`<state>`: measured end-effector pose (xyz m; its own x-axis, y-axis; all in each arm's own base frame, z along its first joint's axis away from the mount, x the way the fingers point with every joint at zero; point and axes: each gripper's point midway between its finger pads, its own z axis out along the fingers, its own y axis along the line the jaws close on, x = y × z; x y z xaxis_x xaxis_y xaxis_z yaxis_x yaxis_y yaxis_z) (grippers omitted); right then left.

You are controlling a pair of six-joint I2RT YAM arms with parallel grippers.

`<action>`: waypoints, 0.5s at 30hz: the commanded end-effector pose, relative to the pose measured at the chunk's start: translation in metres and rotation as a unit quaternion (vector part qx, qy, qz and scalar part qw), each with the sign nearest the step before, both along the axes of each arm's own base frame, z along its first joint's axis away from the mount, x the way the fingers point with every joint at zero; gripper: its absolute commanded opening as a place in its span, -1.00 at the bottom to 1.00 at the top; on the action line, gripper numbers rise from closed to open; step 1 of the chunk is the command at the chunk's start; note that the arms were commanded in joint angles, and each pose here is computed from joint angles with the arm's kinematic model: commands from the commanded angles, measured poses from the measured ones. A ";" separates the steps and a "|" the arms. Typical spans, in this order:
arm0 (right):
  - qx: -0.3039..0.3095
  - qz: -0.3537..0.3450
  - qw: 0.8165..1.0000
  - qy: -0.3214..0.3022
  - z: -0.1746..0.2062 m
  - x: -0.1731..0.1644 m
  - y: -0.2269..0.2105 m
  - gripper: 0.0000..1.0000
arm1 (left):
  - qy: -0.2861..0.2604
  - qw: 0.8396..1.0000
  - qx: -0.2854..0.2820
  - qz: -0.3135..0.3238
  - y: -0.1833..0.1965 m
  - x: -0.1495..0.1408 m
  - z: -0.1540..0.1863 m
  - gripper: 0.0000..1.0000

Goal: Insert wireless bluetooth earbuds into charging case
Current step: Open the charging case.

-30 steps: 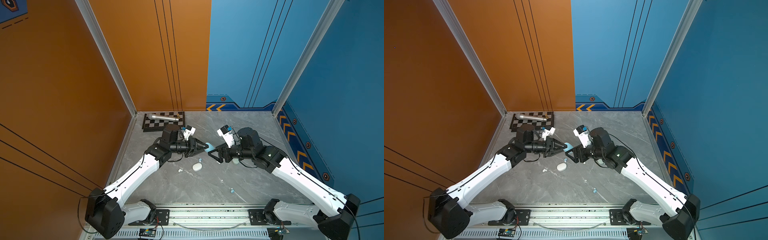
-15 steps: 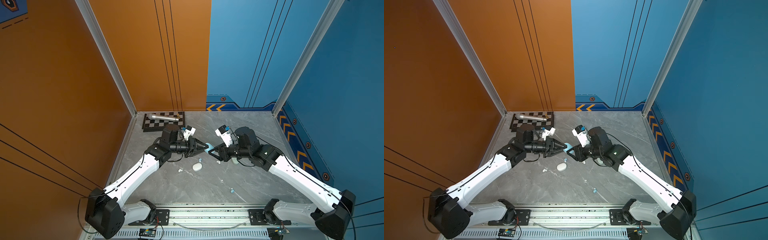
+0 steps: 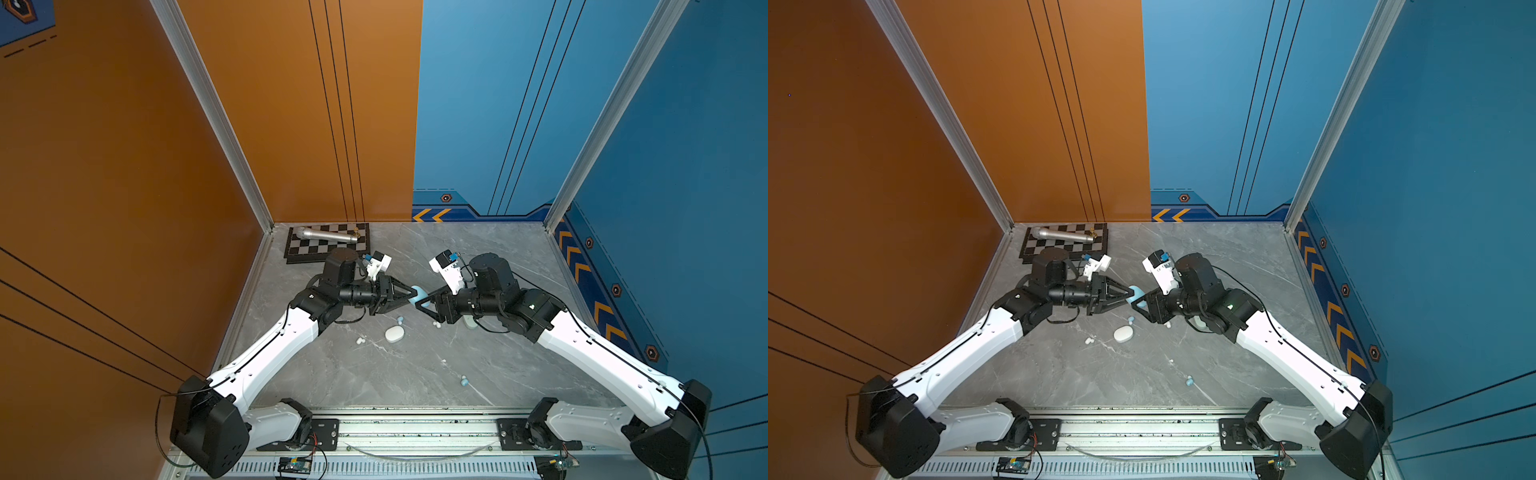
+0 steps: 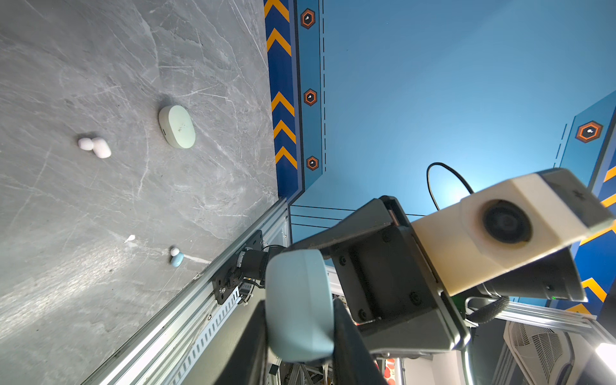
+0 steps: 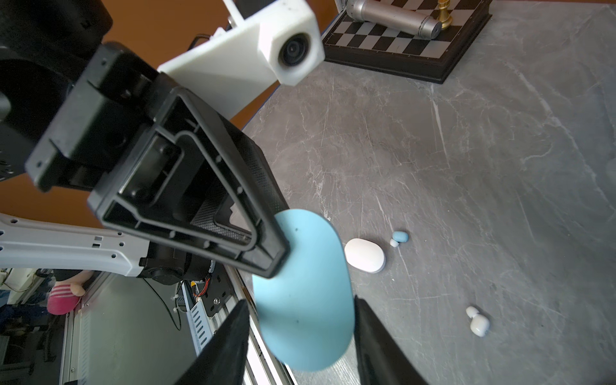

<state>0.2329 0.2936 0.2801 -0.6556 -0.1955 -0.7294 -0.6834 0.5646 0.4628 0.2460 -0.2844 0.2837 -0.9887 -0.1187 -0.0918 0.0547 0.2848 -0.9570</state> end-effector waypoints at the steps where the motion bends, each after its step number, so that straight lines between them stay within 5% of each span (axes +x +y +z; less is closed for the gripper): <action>1: 0.009 0.011 1.000 -0.019 0.013 0.002 0.006 -0.03 | -0.006 1.000 -0.012 -0.017 -0.004 -0.004 0.006 -0.76; 15: 0.002 0.017 1.000 -0.024 0.012 0.002 0.009 -0.21 | -0.004 1.000 -0.014 -0.024 -0.009 -0.004 0.008 -0.76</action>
